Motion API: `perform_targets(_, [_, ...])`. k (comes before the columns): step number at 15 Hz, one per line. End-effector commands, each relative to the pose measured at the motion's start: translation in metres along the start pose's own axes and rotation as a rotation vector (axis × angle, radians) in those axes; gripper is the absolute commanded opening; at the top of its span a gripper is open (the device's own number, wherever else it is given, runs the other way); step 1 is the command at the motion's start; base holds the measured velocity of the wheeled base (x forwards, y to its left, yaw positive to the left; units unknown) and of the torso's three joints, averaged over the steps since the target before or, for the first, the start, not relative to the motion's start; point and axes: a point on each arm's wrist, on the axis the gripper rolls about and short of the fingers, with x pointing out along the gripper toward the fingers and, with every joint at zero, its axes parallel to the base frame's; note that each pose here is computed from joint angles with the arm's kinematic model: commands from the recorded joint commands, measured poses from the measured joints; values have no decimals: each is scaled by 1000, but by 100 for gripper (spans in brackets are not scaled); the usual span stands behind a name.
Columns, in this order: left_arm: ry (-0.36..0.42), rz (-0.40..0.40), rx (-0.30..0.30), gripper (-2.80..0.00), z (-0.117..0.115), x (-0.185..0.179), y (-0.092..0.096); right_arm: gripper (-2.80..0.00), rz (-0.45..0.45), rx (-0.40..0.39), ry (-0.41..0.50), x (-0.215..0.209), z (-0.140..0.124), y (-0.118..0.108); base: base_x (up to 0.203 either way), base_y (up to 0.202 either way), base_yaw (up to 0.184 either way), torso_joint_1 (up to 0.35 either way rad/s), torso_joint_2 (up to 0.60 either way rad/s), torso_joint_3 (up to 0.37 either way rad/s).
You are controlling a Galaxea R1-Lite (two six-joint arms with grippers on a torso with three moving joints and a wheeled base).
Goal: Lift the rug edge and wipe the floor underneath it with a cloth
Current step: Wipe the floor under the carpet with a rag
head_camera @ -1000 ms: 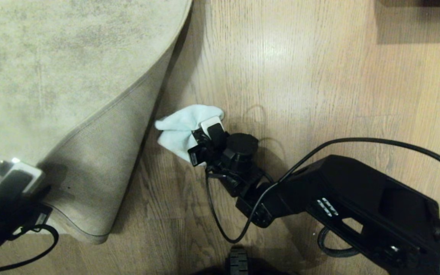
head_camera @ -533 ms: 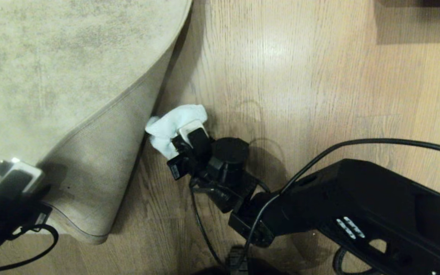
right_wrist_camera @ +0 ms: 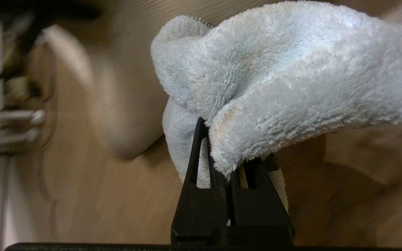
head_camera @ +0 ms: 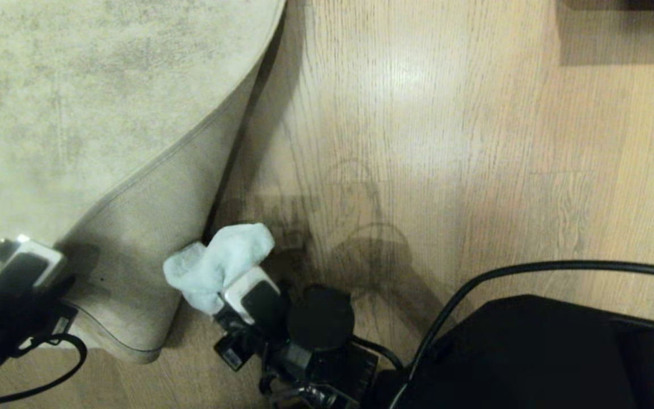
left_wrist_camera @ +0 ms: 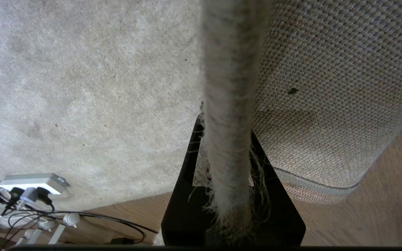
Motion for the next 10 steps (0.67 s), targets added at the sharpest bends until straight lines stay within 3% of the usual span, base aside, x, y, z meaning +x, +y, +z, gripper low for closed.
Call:
perform_targets(1, [-4, 0, 4, -280, 0, 0, 0, -280, 27, -9, 39, -4, -24, 13, 0, 0, 0, 0, 0, 0])
perform_targets(5, [-5, 1, 6, -280, 0, 0, 0, -280, 23, -2, 15, 0, -45, 19, 0, 0, 0, 0, 0, 0])
perform_targets(10, [-4, 2, 6, -280, 0, 0, 0, -280, -25, 16, -32, 17, -43, 6, 0, 0, 0, 0, 0, 0])
